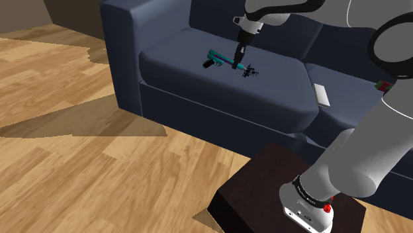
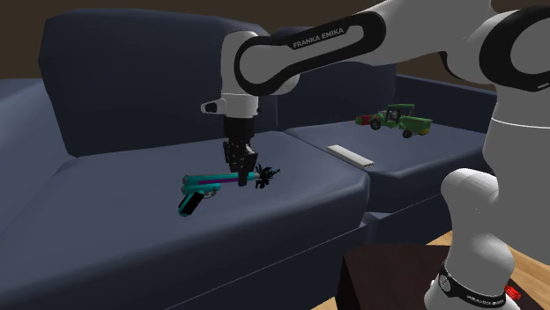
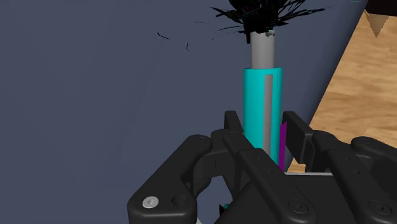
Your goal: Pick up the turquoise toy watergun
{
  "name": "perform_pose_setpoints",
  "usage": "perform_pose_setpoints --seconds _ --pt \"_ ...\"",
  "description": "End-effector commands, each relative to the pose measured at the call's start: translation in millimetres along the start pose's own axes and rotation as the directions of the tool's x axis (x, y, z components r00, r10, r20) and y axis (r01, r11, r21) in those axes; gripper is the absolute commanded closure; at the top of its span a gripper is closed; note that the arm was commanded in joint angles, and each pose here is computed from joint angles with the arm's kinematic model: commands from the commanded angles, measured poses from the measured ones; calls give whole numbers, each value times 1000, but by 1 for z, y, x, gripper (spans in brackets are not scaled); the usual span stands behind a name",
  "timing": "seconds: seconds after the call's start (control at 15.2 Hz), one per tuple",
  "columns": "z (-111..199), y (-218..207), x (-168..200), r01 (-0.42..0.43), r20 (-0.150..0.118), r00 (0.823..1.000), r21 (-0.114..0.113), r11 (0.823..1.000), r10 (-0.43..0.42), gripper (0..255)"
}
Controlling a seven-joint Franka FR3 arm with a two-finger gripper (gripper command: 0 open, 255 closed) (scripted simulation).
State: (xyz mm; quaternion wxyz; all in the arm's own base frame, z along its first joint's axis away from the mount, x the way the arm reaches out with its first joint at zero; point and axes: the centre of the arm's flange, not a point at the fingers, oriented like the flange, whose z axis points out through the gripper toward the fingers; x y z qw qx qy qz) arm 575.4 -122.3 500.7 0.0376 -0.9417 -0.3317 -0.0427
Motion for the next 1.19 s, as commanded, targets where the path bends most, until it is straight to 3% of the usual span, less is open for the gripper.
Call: perform_pose_setpoints --seconds 0.0,1.12 --pt "1 0 1 1 1 1000 2 1000 -1 255" --pt "-79 -3 9 1 1 1000 2 1000 -1 255"
